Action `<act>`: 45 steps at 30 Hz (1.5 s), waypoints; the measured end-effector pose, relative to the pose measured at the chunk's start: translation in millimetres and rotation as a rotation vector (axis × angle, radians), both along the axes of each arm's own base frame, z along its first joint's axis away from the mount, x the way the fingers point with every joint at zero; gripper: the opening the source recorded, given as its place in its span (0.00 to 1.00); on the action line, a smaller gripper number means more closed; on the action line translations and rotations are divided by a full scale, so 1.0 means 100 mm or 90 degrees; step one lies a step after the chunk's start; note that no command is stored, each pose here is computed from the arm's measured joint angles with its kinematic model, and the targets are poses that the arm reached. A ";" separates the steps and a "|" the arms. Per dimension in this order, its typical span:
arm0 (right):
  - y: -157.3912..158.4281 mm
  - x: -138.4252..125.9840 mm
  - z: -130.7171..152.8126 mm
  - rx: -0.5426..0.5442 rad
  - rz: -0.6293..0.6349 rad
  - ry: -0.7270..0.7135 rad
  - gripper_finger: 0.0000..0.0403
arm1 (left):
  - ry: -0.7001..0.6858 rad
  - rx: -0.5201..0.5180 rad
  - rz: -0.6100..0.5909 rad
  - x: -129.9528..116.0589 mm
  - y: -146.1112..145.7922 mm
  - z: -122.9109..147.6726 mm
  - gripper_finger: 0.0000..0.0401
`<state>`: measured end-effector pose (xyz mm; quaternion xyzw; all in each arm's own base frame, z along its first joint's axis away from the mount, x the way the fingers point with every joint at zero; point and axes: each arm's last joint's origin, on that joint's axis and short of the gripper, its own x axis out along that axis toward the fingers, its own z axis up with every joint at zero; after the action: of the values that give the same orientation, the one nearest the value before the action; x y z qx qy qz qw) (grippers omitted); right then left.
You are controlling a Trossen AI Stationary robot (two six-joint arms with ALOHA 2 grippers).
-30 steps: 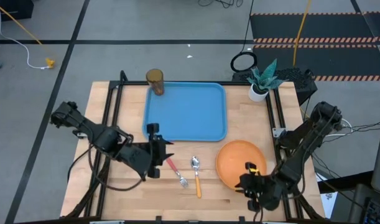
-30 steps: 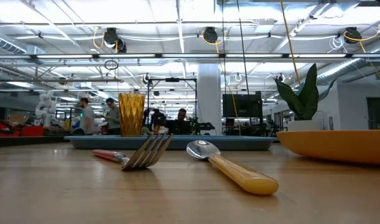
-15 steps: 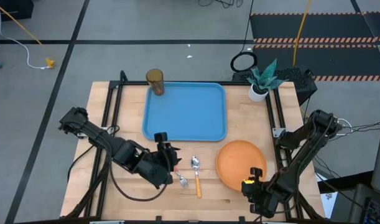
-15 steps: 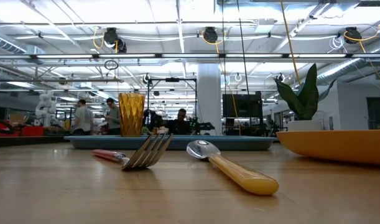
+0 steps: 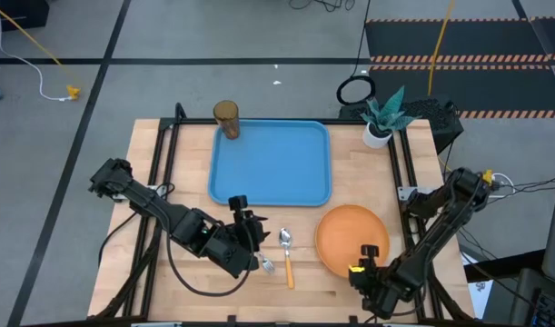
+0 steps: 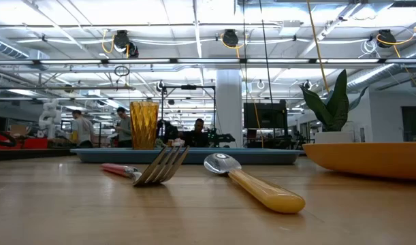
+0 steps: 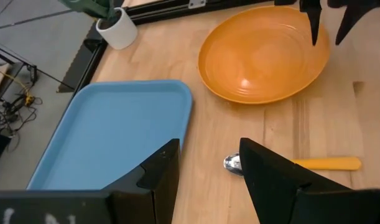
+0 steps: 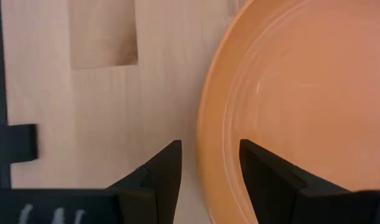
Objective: Pick and place plate/cup/fork/spoon on tray
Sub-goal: Put the orange plate on the bottom right of the yellow cup
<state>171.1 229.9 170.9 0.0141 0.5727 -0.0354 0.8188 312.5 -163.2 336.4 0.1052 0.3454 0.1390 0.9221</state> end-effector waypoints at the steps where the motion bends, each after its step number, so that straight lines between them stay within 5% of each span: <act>1: 0.00 0.00 -0.01 -0.003 0.001 0.002 0.38 | 0.000 0.000 0.000 0.00 0.00 0.00 0.42; 26: -0.07 -0.01 -0.16 0.024 -0.012 0.038 0.02 | 0.005 0.013 -0.010 0.00 0.00 0.00 0.42; 45: -0.10 0.00 0.31 0.043 -0.046 0.035 0.00 | 0.006 0.013 -0.010 0.00 0.00 0.00 0.42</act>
<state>170.9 219.9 201.4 0.0615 0.5948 -0.0459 0.8002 312.5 -163.1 336.4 0.1181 0.3474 0.1348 0.9204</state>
